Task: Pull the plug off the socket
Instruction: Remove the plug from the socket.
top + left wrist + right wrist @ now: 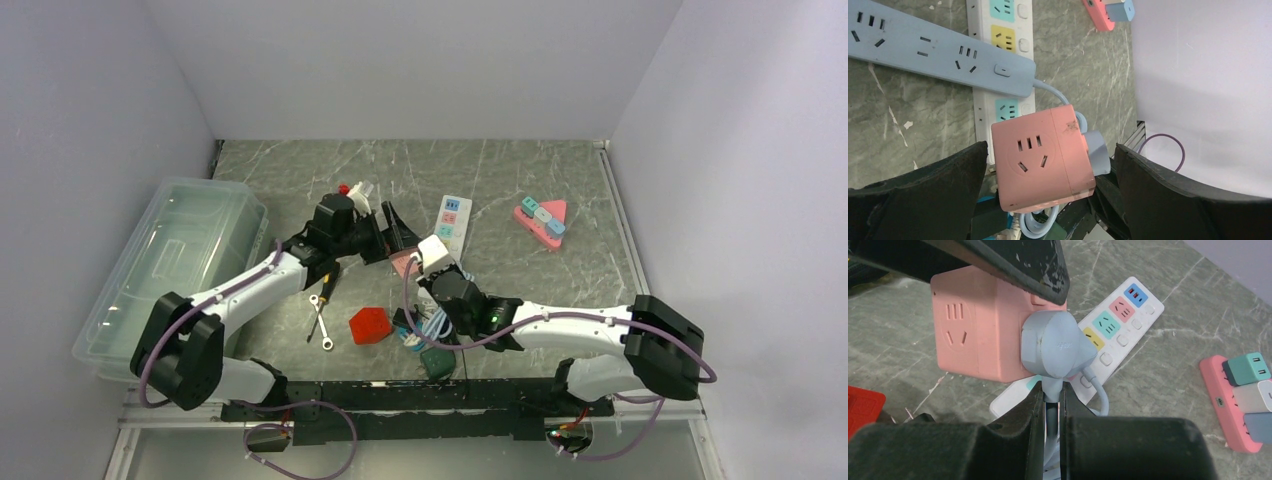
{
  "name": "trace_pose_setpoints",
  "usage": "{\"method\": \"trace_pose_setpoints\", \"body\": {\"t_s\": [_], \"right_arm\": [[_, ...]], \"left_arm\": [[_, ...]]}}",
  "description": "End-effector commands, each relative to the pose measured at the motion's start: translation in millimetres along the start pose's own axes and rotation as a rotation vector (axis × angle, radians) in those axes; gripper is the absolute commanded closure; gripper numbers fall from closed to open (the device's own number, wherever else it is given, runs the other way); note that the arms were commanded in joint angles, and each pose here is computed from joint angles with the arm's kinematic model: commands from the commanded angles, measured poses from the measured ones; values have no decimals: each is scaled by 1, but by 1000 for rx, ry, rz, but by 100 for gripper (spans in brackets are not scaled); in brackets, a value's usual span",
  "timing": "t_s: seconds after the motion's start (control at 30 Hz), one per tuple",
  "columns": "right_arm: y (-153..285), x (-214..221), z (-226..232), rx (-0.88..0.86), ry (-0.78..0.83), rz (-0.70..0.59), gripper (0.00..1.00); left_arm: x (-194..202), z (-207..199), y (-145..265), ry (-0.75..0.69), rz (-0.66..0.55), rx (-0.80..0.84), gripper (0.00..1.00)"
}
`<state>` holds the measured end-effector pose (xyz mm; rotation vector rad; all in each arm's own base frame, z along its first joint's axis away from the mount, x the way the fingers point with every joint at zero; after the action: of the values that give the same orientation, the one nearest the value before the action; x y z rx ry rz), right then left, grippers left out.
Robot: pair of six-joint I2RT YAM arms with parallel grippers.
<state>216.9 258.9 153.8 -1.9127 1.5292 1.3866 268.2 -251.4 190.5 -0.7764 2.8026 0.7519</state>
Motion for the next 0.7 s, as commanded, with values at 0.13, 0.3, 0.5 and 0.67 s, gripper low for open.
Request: {"method": "trace_pose_setpoints", "body": {"t_s": [0.13, 0.3, 0.5, 0.67], "right_arm": [[-4, -48, -14, 137, -85, -99, 100], [-7, -48, -11, 142, -84, -91, 100], [-12, -44, -7, 161, -70, -60, 100], [-10, -40, -3, 135, -95, -60, 100]], "left_arm": [[0, 13, -2, 25, -48, -68, 0], [5, 15, -6, 52, -24, -50, 7], [7, 12, -13, 83, 0, -13, 38], [8, 9, -18, 103, 19, 21, 69]]}}
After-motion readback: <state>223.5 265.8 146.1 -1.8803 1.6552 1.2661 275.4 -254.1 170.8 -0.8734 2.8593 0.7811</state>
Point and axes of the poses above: each gripper's point midway between its finger pads, its own y axis back along the fingers, its own z axis along the line the jaws close on, x = y × z, the point moved 4 cm from there along y, back along the fingers, and after that the axes turned 13 degrees about y, right-handed, at the moved point
